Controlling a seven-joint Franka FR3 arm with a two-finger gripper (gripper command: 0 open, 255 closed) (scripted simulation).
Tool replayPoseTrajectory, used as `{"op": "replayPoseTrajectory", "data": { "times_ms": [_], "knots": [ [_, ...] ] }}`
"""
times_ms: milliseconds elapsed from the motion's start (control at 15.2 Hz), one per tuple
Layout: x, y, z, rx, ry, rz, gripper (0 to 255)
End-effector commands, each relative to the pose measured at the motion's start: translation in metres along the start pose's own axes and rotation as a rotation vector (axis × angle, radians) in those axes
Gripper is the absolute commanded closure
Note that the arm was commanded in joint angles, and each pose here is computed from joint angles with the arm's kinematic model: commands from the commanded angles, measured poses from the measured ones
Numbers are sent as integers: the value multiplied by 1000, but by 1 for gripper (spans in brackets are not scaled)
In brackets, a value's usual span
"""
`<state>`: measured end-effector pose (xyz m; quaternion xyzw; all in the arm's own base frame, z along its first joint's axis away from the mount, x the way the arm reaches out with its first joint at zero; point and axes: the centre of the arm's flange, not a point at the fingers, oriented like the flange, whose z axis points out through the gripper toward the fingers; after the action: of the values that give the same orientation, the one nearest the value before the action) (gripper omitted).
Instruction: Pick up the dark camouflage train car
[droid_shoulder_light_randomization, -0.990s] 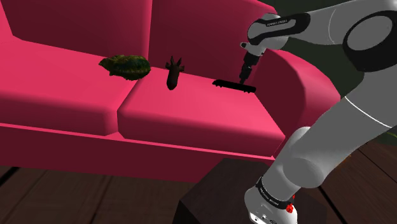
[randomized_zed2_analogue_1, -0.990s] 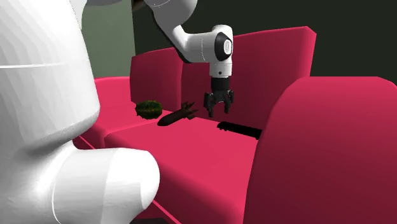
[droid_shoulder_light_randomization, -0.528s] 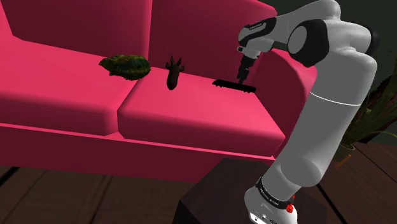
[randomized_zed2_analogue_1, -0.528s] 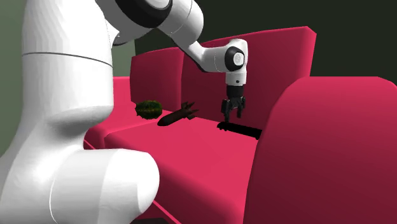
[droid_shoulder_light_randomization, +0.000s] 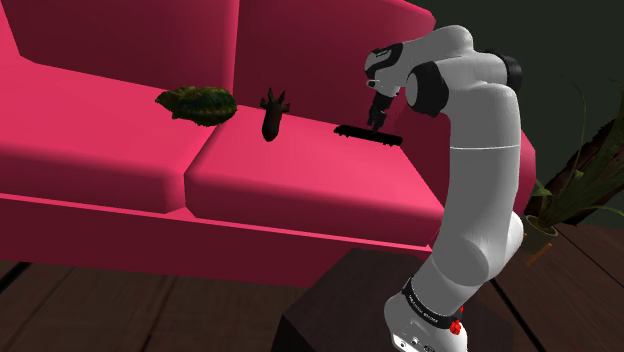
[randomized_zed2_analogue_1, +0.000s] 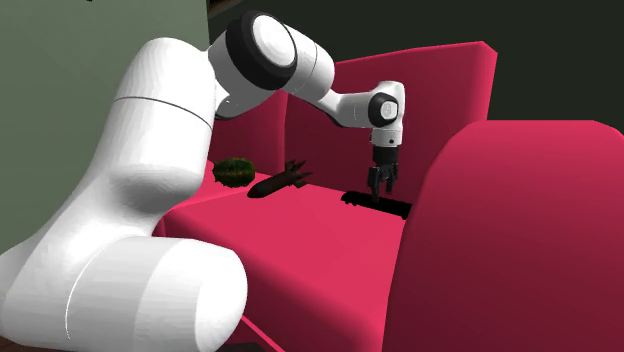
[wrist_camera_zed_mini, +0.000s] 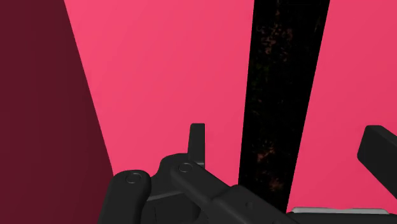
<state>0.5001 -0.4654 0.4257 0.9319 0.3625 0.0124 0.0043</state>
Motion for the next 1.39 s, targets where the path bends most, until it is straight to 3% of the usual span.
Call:
{"op": "replayPoseTrajectory", "data": {
  "times_ms": [0, 396, 462, 1056, 1320],
  "knots": [
    [-1, 1, 11, 0, 0, -4, 0],
    [-1, 1, 35, 0, 0, -4, 0],
    [-1, 1, 35, 1, 0, -4, 255],
    [-1, 1, 35, 0, 0, -4, 255],
    [-1, 1, 14, 0, 0, -4, 255]
  ]
}}
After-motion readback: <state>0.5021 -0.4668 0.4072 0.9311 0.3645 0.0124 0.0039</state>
